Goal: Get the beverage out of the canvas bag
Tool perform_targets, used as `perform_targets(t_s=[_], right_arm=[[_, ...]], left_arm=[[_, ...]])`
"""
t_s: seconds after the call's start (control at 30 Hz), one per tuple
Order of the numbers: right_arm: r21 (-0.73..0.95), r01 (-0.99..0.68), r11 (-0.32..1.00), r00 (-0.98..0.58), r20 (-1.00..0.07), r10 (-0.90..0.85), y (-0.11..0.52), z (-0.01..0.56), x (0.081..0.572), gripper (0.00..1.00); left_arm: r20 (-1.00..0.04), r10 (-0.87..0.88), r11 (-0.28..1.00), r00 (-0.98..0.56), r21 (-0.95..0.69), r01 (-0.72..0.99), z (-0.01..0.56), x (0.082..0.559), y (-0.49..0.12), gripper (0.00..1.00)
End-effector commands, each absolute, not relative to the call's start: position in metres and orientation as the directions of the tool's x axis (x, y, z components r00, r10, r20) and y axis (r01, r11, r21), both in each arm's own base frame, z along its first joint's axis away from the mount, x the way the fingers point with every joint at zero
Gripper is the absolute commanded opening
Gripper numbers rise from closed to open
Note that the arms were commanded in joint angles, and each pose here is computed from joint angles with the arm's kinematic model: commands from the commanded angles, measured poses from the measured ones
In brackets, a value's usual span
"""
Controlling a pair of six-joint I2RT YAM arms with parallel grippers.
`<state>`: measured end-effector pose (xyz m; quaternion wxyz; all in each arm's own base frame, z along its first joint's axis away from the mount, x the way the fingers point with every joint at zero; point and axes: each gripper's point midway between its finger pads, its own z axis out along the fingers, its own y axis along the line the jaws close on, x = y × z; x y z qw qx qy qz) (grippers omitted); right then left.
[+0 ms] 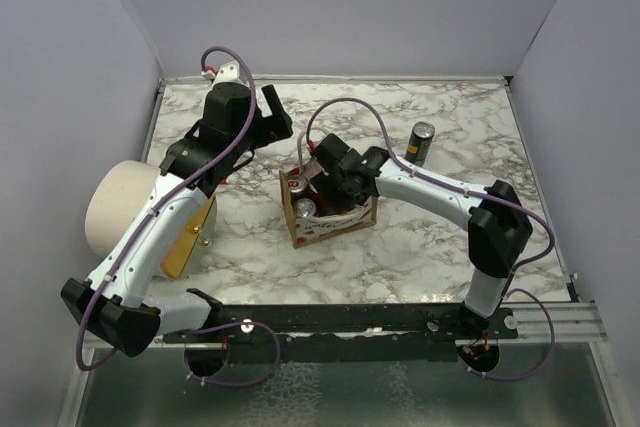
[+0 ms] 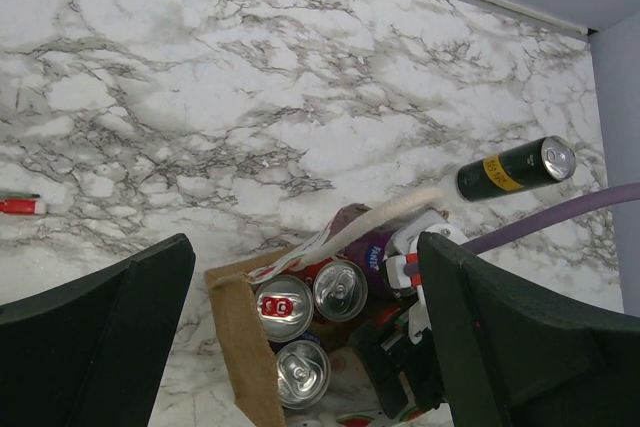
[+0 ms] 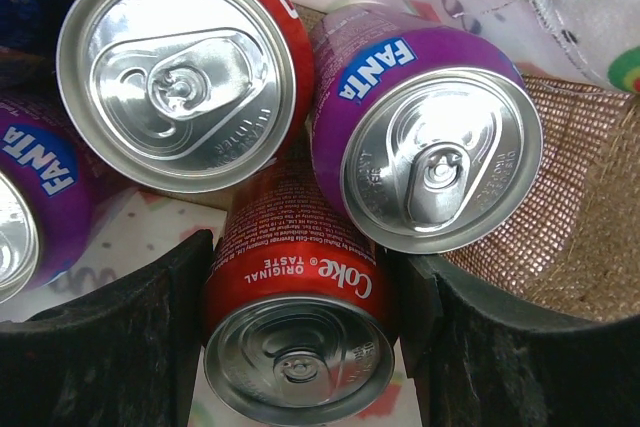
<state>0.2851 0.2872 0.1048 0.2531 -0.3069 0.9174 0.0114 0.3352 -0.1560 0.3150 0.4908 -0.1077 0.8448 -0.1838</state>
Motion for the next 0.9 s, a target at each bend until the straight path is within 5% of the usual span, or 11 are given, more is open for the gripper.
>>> perform_targets(t_s=[0.0,0.47,0.87], right_arm=[[-0.079,-0.538,0.839,-0.624,-0.632,-0.459,0.301,0.176,0.299,0.18],[-0.038,-0.561,0.827,-0.614,-0.651,-0.446,0.317,0.191,0.303,0.03],[-0.033,-0.543,0.839,-0.533,-0.759,-0.374,0.306,0.264,0.303,0.02]], left_arm=[[-0.811,-0.360,0.902,-0.460,-0.429,0.050,0.337,0.343,-0.161,0.97],[-0.796,-0.380,0.893,-0.471,-0.448,0.037,0.328,0.339,-0.160,0.96],[-0.785,-0.427,0.883,-0.449,-0.469,-0.021,0.327,0.334,-0.148,0.96]])
